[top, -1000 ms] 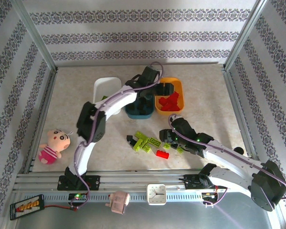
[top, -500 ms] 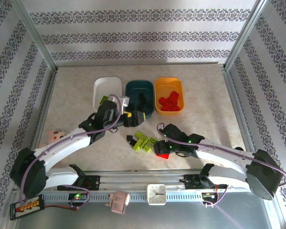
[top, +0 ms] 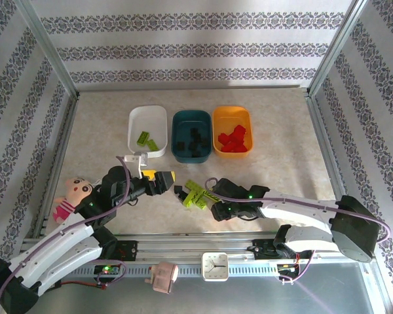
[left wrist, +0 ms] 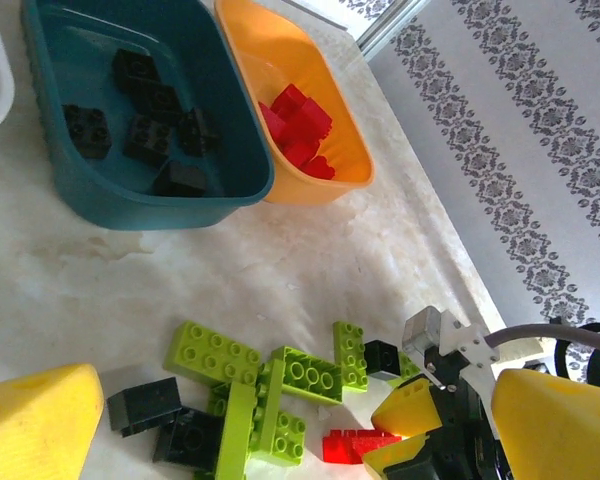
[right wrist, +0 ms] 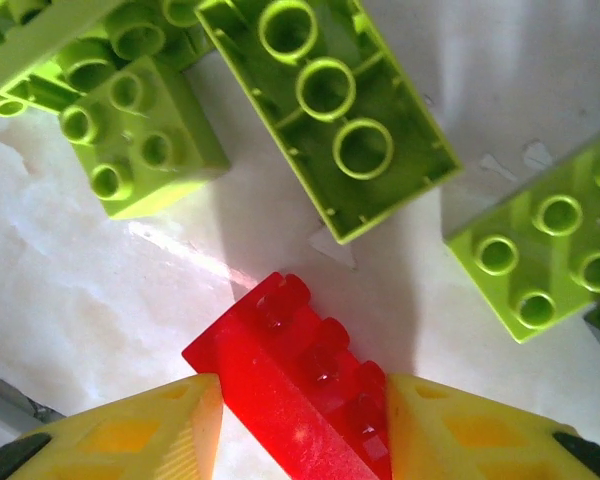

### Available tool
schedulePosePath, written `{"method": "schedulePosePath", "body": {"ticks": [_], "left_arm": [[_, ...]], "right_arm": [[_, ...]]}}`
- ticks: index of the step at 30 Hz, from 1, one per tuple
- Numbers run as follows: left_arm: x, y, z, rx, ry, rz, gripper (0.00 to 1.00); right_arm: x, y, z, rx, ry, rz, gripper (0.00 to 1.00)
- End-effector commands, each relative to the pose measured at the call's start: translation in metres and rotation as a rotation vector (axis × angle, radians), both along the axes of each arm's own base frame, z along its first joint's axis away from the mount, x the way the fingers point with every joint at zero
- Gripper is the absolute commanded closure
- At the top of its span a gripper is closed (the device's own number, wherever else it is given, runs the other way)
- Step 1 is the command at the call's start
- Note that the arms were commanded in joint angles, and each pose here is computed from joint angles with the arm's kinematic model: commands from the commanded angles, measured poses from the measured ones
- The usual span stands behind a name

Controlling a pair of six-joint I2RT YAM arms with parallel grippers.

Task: Sort the legos into containers by color
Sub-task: Pick up the lego from the bottom-center of the table.

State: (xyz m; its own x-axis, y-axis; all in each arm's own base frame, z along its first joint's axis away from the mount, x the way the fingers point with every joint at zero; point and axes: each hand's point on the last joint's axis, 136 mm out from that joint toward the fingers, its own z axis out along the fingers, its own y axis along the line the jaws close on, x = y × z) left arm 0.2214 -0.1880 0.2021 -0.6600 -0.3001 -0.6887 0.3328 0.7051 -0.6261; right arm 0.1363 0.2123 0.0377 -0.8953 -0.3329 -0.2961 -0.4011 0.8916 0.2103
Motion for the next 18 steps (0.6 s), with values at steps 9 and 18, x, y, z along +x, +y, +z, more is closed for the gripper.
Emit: {"method": "schedulePosePath", "body": {"ticks": [9,18], "left_arm": [[-0.008,0.02,-0.017,0.047,0.047,0.065,0.0],[-0.009,0.026,-0.017,0.063,0.042,0.09,0.0]], "right_arm": [[-0.002,0.0,-0.018,-0.134,0.01,0.027,0.55],[-0.012,0.045,0.021,-0.012,-0.049,0.161,0.41]]}}
